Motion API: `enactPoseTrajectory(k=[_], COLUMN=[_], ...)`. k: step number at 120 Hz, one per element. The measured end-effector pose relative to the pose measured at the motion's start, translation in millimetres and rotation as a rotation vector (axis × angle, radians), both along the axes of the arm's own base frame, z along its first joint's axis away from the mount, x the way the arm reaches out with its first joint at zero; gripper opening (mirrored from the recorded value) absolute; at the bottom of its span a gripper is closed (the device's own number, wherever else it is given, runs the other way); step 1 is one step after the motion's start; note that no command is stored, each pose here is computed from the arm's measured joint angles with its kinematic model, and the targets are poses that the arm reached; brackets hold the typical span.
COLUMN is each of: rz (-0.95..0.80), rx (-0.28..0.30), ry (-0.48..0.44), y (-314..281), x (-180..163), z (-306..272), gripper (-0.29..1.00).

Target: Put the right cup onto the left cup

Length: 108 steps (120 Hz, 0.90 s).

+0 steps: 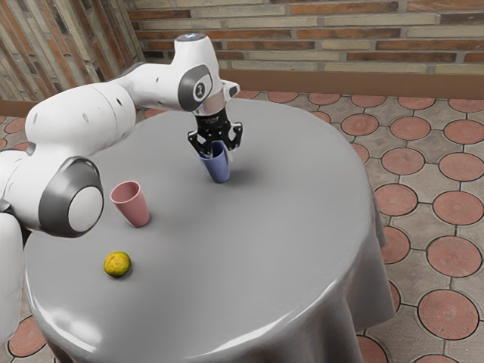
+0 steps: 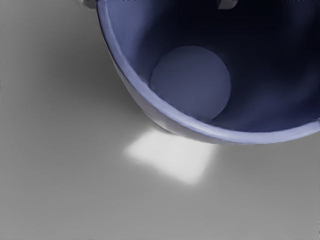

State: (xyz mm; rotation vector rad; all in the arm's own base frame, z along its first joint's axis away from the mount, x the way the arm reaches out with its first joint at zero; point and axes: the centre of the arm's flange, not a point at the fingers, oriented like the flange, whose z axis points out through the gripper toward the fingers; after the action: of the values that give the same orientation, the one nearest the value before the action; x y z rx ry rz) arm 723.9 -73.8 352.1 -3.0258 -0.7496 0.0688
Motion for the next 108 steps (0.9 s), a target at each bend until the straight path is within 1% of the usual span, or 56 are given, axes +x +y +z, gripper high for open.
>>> enactPoseTrajectory(k=[9, 16, 34, 72, 92, 100, 108], rz=[0.008, 0.013, 0.028, 0.047, 0.055, 0.059, 0.072], rx=[0.0, 0.0, 0.004, 0.012, 0.022, 0.024, 0.021], ry=[-0.005, -0.008, -0.007, -0.008, -0.011, -0.006, 0.009], y=[0, 1, 3, 5, 9, 13, 22], x=[0, 1, 1, 0, -4, -10, -25], z=[1, 1, 1, 7, 26, 40, 56], gripper=[0.13, 0.07, -0.02, -0.07, -0.08, -0.08, -0.08])
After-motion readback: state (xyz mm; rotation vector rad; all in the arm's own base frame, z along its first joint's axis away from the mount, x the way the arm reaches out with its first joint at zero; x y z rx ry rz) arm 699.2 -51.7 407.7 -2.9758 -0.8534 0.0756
